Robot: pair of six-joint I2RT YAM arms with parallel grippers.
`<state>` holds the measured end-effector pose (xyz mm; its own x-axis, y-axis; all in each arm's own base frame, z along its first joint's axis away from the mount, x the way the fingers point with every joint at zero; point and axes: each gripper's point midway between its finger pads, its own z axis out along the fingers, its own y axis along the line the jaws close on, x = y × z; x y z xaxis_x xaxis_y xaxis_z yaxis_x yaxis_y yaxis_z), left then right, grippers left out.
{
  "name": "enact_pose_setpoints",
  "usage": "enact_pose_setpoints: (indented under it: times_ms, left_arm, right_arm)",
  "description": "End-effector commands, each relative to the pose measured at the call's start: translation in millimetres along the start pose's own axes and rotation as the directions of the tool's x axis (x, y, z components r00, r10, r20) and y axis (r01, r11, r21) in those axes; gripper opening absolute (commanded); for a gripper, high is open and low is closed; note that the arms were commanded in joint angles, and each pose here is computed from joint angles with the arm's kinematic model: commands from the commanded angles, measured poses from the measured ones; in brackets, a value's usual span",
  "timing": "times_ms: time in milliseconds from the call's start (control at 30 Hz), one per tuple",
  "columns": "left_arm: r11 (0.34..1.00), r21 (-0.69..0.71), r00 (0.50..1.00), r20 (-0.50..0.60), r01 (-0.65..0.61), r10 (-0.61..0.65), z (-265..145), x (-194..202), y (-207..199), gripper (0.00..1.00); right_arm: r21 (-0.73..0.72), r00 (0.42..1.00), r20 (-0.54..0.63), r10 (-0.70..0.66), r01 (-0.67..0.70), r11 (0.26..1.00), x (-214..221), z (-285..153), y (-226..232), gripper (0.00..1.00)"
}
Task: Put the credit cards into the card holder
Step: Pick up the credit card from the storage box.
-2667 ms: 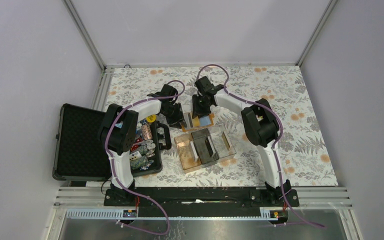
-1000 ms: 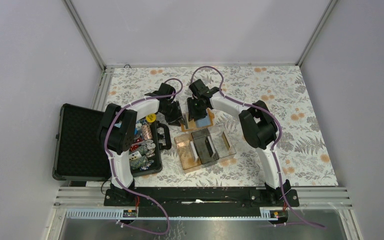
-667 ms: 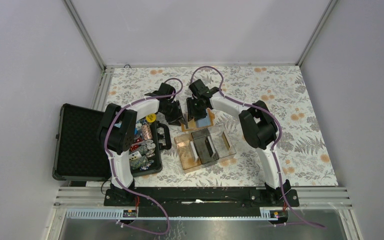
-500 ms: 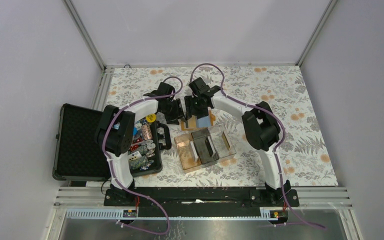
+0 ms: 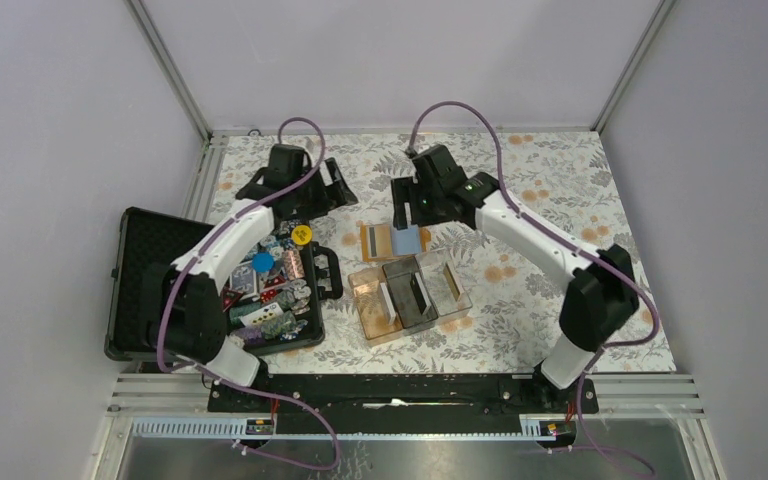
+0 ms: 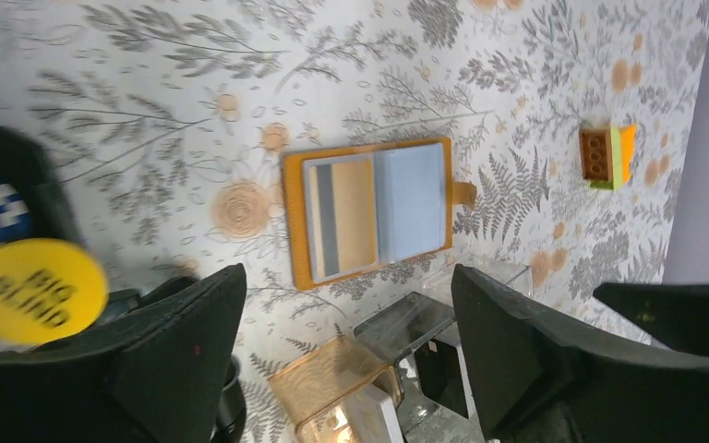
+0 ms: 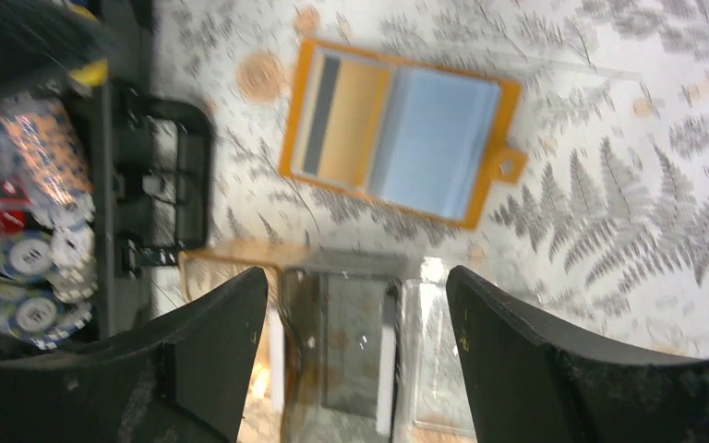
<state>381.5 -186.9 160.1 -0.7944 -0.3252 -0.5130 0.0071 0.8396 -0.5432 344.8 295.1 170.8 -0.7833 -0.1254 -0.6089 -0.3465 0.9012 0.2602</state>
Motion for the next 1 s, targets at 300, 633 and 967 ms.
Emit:
enact_pose_setpoints:
  times_ms: [300, 633, 967]
  left_arm:
    - [0.991, -0.038, 0.964, 0.23, -0.126, 0.131, -113.4, -34.0, -0.3, 0.93]
    - [0.984, -0.083, 0.948, 0.265, -0.158, 0.175, -130.0, -27.8, 10.0, 0.97]
    - [0.989, -0.043, 0.961, 0.235, -0.141, 0.147, -124.2, -21.5, 5.6, 0.98]
  right_arm:
    - [0.115, 0.999, -0.035, -0.036, 0.04, 0.993, 95.7, -57.9, -29.0, 0.72]
    - [0.173, 0.992, -0.099, -0.079, 0.095, 0.98, 139.6, -27.7, -19.2, 0.71]
    - [0.245, 0.981, -0.17, -0.097, 0.137, 0.96, 159.2, 5.0, -27.0, 0.71]
